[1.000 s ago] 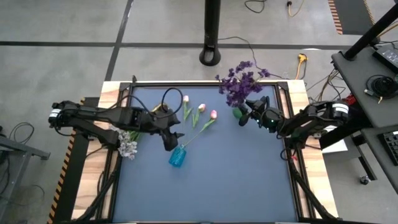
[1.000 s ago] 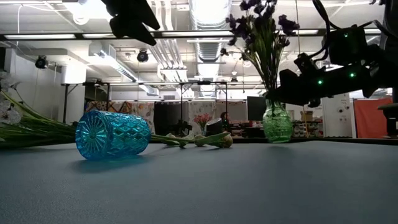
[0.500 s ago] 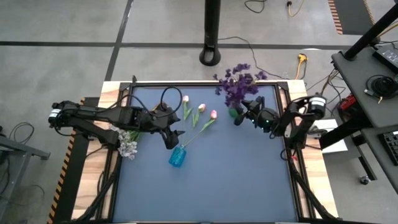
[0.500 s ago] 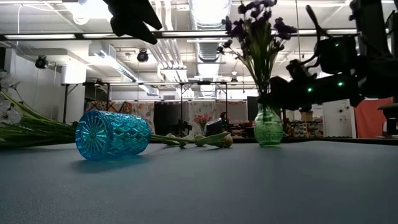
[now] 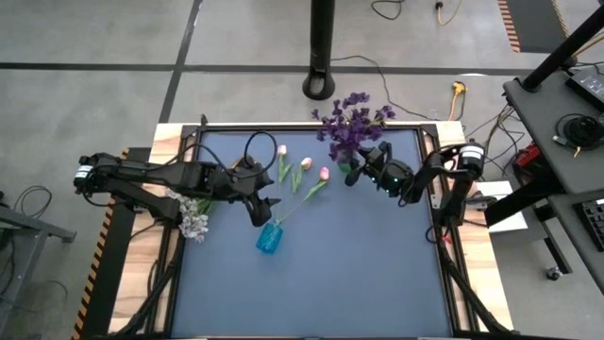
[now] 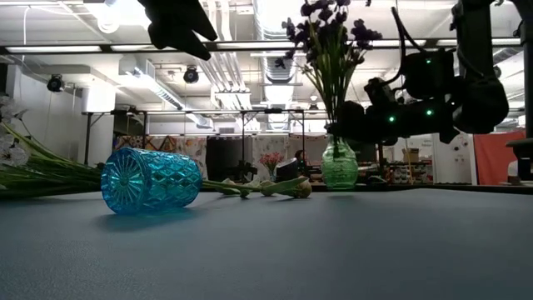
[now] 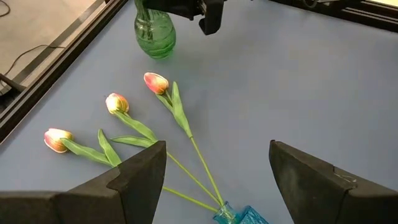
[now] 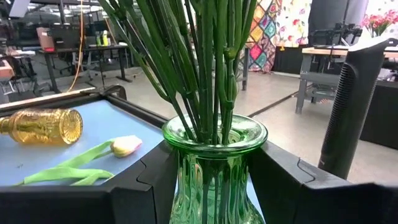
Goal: Sort flowers into vase by color
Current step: Put the green vase with flowers on the table
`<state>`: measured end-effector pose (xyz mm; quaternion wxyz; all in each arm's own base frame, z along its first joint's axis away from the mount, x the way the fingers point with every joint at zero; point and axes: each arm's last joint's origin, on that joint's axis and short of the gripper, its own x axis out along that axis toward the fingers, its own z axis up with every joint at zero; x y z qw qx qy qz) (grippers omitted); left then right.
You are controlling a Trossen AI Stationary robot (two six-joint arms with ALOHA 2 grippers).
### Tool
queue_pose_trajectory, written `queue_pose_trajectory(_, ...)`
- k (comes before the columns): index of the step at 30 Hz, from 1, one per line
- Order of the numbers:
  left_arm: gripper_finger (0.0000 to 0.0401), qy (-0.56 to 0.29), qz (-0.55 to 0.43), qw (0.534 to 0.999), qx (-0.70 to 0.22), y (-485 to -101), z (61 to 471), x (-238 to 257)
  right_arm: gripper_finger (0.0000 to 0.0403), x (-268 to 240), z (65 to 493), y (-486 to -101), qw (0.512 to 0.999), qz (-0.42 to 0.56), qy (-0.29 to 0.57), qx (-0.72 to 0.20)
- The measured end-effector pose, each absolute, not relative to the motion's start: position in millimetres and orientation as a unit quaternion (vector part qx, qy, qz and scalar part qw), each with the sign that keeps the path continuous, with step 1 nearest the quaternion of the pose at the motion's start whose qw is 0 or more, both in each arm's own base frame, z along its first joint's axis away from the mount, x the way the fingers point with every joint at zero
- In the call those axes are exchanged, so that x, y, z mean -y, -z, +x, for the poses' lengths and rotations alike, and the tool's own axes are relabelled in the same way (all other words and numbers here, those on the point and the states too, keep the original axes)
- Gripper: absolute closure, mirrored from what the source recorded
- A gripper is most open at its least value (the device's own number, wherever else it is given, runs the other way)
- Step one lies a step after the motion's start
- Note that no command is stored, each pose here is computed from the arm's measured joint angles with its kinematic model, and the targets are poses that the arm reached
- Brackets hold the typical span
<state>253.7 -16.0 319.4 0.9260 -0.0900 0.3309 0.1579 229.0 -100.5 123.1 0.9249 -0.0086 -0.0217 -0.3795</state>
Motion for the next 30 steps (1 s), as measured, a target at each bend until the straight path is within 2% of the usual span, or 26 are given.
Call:
queue_pose_trajectory(17,0.0134,-0.158,-0.09,0.926,-0.331,-319.3,253.8,16.0,0.0236,102.2,232.9,-109.3,0.924,0.0,0.383,0.0)
queue_pose_trajectory(30,0.0134,-0.158,-0.09,0.926,-0.331,-319.3,253.8,16.0,0.0203,101.0,229.9,-105.2,0.924,0.0,0.383,-0.015)
